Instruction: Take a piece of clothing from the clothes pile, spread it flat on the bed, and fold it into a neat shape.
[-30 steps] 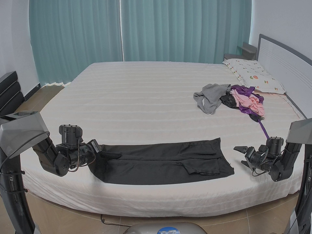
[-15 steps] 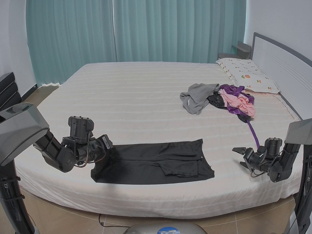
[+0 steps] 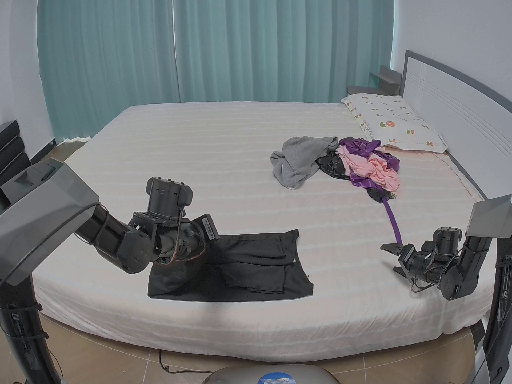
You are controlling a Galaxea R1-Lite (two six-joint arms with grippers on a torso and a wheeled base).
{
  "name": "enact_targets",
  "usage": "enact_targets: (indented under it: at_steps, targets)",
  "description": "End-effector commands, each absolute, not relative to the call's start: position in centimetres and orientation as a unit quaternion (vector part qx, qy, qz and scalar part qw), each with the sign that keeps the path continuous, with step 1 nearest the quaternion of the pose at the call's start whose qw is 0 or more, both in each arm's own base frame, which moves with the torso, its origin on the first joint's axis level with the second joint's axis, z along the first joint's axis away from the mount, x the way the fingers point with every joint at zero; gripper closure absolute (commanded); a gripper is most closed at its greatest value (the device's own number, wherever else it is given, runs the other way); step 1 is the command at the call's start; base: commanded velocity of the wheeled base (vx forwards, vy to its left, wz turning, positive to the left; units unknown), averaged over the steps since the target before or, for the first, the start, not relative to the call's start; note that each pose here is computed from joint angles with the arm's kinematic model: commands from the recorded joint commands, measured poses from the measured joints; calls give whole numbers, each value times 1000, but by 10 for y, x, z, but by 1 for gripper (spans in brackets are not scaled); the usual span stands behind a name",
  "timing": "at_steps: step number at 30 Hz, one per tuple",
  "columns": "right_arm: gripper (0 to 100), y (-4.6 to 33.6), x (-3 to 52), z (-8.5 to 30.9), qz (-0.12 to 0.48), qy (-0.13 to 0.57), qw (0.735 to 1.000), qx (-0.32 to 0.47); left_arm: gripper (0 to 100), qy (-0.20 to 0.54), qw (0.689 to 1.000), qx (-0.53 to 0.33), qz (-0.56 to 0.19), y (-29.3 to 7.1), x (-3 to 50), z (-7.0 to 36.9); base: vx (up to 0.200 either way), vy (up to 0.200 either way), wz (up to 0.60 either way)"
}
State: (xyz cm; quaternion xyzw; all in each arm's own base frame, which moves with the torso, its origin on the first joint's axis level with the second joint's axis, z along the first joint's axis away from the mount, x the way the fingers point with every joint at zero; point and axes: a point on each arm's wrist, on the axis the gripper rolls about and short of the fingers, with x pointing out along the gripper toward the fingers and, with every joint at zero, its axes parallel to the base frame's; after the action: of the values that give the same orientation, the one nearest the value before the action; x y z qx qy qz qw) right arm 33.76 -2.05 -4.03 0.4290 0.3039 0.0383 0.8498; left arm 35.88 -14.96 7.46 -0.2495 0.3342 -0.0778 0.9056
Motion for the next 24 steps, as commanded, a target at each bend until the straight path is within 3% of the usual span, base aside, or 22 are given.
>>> enact_targets:
  at_steps: [1,5,23,24]
  targets:
    - [0,-21,338,-41,38,305,849,429,100,337,904,-249,-89,-169,362,71,0,-200,0]
    - [0,-21,338,-41,38,305,850,429,100,344,904,-240,-86,-182,370,67,0,-200,0]
    - [0,-21,337,-43,41,300,852,427,100,363,900,-233,-65,-228,379,44,0,0,0]
    - [0,-21,337,-43,41,300,852,427,0,363,900,-233,-65,-228,379,44,0,0,0]
